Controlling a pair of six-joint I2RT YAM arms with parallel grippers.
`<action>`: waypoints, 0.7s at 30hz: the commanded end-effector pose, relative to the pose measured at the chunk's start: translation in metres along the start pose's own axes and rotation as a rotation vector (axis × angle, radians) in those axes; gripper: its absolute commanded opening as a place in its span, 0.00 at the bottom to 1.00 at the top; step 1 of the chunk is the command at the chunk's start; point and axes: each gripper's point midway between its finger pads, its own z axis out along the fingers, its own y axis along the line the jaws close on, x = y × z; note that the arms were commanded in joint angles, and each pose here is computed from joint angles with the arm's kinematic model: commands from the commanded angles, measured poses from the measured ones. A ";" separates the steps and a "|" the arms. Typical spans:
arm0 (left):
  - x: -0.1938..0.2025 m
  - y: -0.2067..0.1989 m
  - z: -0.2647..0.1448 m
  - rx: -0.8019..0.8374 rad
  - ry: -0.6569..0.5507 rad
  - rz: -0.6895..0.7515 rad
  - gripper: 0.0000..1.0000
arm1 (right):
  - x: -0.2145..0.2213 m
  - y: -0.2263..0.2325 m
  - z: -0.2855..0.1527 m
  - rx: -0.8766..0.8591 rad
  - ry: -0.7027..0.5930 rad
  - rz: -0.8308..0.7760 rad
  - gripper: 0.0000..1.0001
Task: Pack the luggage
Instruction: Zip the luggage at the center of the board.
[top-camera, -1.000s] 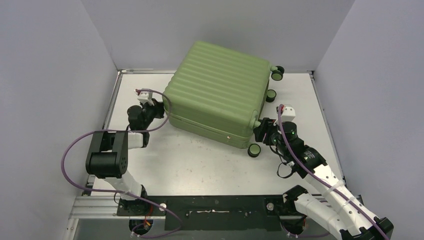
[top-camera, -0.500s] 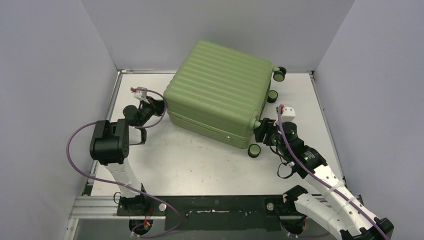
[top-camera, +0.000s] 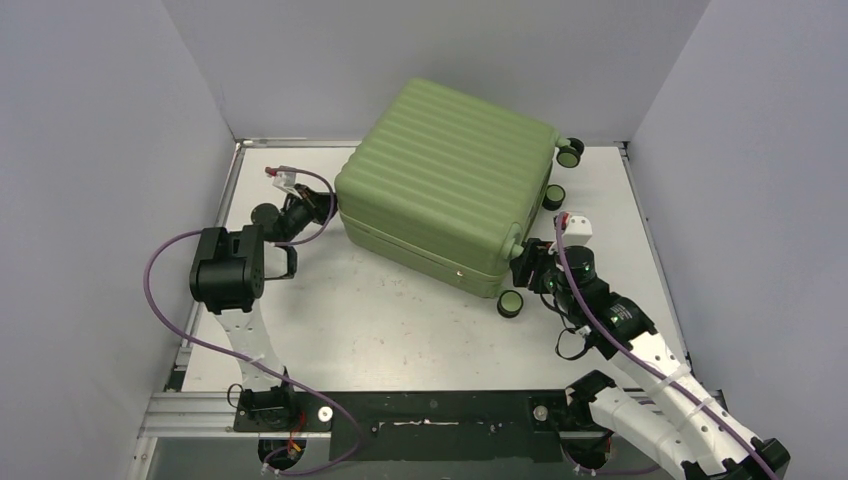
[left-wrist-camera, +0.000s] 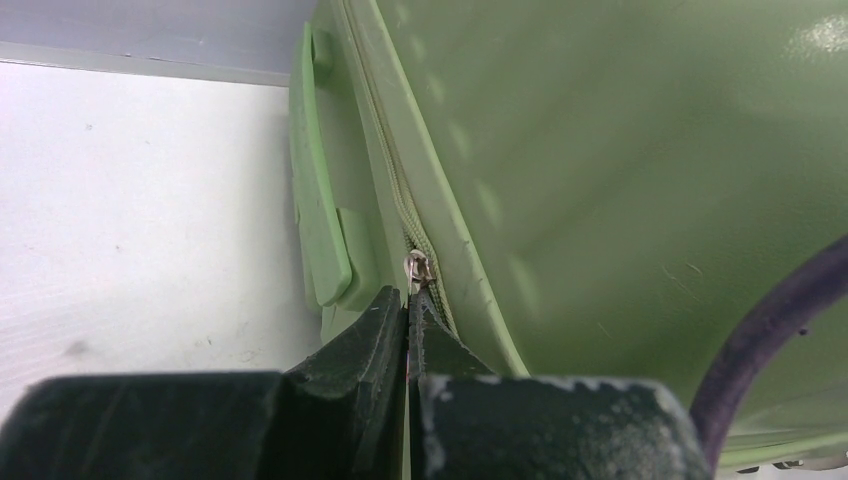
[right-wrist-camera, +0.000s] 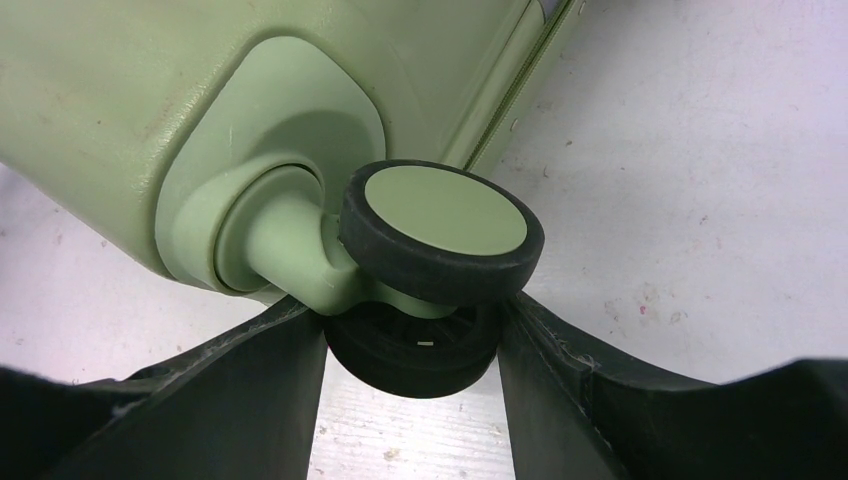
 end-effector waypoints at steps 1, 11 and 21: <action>-0.037 -0.078 0.022 0.240 -0.098 0.179 0.00 | -0.003 0.000 -0.011 0.002 0.012 -0.048 0.00; -0.029 -0.069 0.017 0.124 -0.077 0.193 0.11 | -0.019 -0.007 -0.030 0.041 -0.027 -0.019 0.31; -0.049 -0.057 -0.017 -0.099 -0.101 0.280 0.64 | -0.045 -0.007 -0.046 0.067 -0.064 -0.001 0.70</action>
